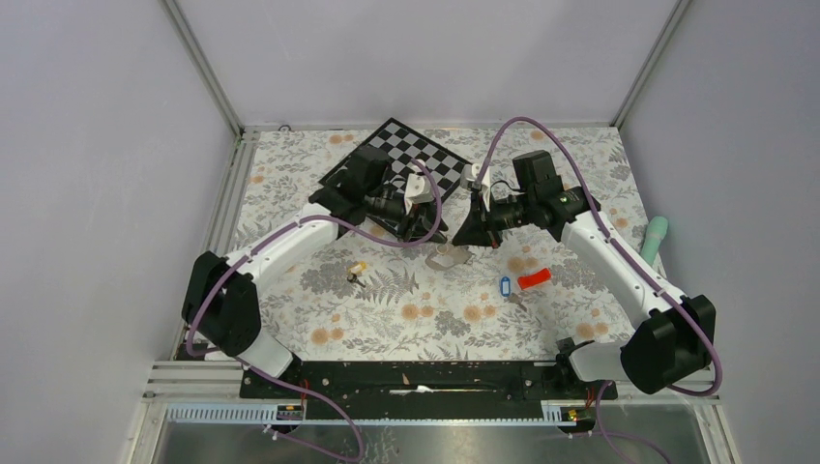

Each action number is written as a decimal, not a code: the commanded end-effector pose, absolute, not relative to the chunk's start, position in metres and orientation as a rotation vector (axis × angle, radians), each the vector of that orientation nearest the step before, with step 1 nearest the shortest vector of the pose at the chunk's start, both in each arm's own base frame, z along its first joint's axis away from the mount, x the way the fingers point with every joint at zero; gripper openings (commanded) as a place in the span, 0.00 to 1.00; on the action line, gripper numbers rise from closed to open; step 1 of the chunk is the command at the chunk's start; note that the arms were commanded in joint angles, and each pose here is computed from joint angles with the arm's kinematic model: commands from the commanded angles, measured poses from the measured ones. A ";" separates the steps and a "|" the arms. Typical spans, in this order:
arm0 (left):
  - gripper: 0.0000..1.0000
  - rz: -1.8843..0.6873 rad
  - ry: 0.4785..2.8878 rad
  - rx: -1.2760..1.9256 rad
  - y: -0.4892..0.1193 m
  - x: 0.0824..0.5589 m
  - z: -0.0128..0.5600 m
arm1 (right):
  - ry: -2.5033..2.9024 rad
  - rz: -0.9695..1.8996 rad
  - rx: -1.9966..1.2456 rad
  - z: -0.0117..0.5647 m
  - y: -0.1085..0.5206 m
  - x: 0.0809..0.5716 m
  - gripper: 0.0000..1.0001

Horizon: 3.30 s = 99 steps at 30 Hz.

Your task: Put the keys on the keyring

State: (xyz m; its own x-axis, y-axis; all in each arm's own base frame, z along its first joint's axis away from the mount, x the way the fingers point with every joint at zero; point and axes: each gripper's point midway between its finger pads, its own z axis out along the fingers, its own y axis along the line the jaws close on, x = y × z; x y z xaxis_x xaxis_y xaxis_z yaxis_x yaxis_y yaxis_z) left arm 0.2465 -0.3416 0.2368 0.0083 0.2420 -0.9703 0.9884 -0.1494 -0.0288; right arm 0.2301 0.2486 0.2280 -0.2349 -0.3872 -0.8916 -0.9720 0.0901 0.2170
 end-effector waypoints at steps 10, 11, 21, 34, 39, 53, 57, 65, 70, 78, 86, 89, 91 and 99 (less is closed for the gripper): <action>0.30 -1.281 1.189 1.559 -0.349 0.238 0.262 | 1.660 1.152 -1.388 0.231 0.252 0.223 0.00; 0.30 -1.286 1.189 1.559 -0.349 0.238 0.262 | 1.662 1.150 -1.388 0.231 0.252 0.223 0.00; 0.43 -1.322 1.174 1.562 -0.349 0.234 0.267 | 1.665 1.138 -1.389 0.227 0.250 0.222 0.00; 0.33 -1.269 1.212 1.568 -0.353 0.239 0.254 | 1.659 1.144 -1.387 0.229 0.251 0.222 0.00; 0.28 -1.256 1.222 1.579 -0.357 0.238 0.247 | 1.657 1.148 -1.383 0.229 0.251 0.221 0.00; 0.17 -1.247 1.217 1.614 -0.356 0.233 0.239 | 1.663 1.139 -1.379 0.228 0.250 0.222 0.00; 0.19 -1.238 1.206 1.648 -0.352 0.233 0.235 | 1.665 1.132 -1.379 0.228 0.250 0.221 0.00; 0.16 -1.255 1.206 1.643 -0.353 0.236 0.237 | 1.666 1.136 -1.380 0.227 0.250 0.221 0.00; 0.11 -1.269 1.215 1.638 -0.354 0.237 0.238 | 1.667 1.142 -1.380 0.226 0.250 0.221 0.00; 0.00 -1.293 1.221 1.628 -0.356 0.237 0.242 | 1.673 1.124 -1.384 0.223 0.249 0.222 0.00; 0.00 -1.364 1.243 1.608 -0.356 0.230 0.248 | 1.674 1.105 -1.388 0.222 0.248 0.224 0.00; 0.00 -1.373 1.280 1.584 -0.356 0.230 0.249 | 1.672 1.100 -1.388 0.223 0.248 0.224 0.00; 0.00 -1.362 1.286 1.563 -0.355 0.230 0.250 | 1.674 1.092 -1.383 0.224 0.247 0.224 0.00; 0.00 -1.332 1.288 1.444 -0.342 0.232 0.257 | 1.704 1.026 -1.304 0.233 0.234 0.235 0.46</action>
